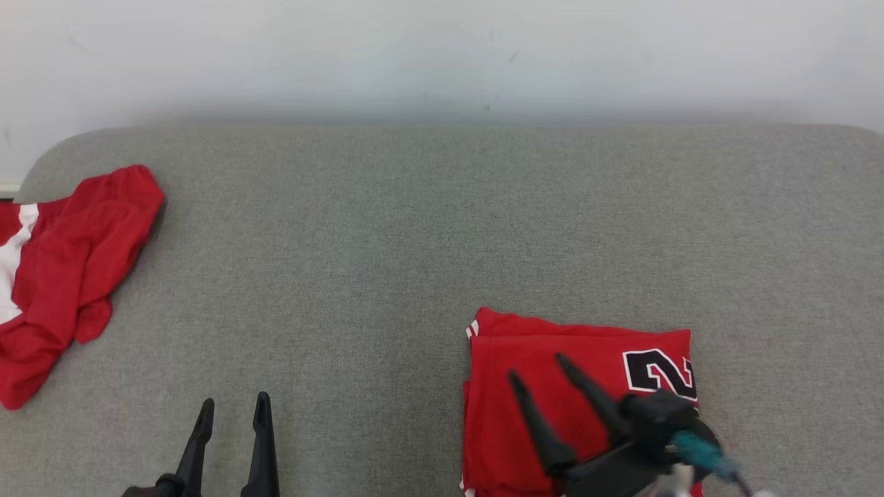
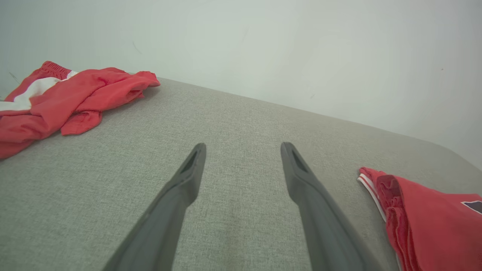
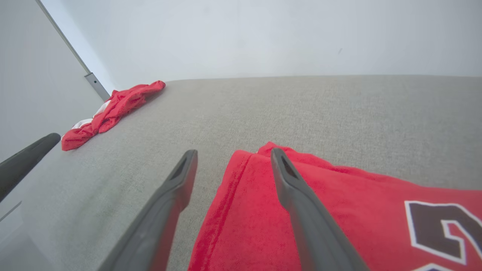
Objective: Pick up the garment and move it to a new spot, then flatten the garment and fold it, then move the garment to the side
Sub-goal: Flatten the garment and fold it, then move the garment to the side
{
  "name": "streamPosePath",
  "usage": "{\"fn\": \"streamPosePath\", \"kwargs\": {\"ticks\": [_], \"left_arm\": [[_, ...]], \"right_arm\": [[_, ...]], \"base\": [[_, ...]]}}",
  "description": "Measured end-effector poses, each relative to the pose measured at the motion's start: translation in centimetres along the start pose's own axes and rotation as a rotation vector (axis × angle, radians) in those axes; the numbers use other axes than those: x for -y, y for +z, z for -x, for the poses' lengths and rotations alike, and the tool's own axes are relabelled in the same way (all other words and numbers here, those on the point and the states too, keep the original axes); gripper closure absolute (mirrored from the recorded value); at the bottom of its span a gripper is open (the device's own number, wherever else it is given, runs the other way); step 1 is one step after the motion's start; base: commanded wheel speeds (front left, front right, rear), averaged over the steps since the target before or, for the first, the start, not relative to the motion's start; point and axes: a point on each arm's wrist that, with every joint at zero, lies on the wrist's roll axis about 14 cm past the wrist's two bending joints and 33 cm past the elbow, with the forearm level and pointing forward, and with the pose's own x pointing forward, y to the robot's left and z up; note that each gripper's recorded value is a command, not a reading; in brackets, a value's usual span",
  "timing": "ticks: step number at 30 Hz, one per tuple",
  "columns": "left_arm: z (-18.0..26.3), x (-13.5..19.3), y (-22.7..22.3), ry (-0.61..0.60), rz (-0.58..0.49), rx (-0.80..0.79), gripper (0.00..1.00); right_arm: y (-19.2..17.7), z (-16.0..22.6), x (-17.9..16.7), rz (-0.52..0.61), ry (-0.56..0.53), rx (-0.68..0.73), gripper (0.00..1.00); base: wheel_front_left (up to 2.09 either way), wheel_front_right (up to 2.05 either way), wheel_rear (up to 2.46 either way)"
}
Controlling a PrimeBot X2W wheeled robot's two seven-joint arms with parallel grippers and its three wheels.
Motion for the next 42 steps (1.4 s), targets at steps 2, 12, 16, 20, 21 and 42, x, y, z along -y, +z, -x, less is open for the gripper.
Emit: {"fn": "streamPosePath", "kwargs": {"ticks": [2, 12, 16, 20, 21, 42], "left_arm": [[0.0, 0.1, 0.3, -0.005, -0.002, 0.01, 0.0], [0.2, 1.0, 1.5, -0.027, -0.02, 0.047, 0.0], [0.5, 0.7, 1.8, -0.016, -0.032, 0.053, 0.0], [0.9, 0.2, 1.6, -0.004, -0.059, 0.046, 0.0], [1.0, 0.1, 1.5, -0.001, -0.065, 0.043, 0.0], [1.2, 0.0, 0.6, 0.004, -0.091, 0.011, 0.0]], "right_arm": [[2.1, 0.7, 1.9, -0.016, -0.059, 0.092, 0.0], [5.5, 5.5, 10.1, 0.095, -0.344, 0.285, 0.0], [4.2, 7.2, 11.8, 0.081, -0.408, 0.284, 0.0], [2.7, 8.4, 12.7, 0.08, -0.433, 0.26, 0.0], [2.4, 8.7, 12.9, 0.079, -0.439, 0.253, 0.0], [-0.3, 9.7, 13.7, 0.052, -0.451, 0.185, 0.0]], "base": [[0.0, 0.0, 0.0], [0.0, 0.0, 0.0], [0.0, 0.0, 0.0], [0.0, 0.0, 0.0], [0.0, 0.0, 0.0], [0.0, 0.0, 0.0]]}}
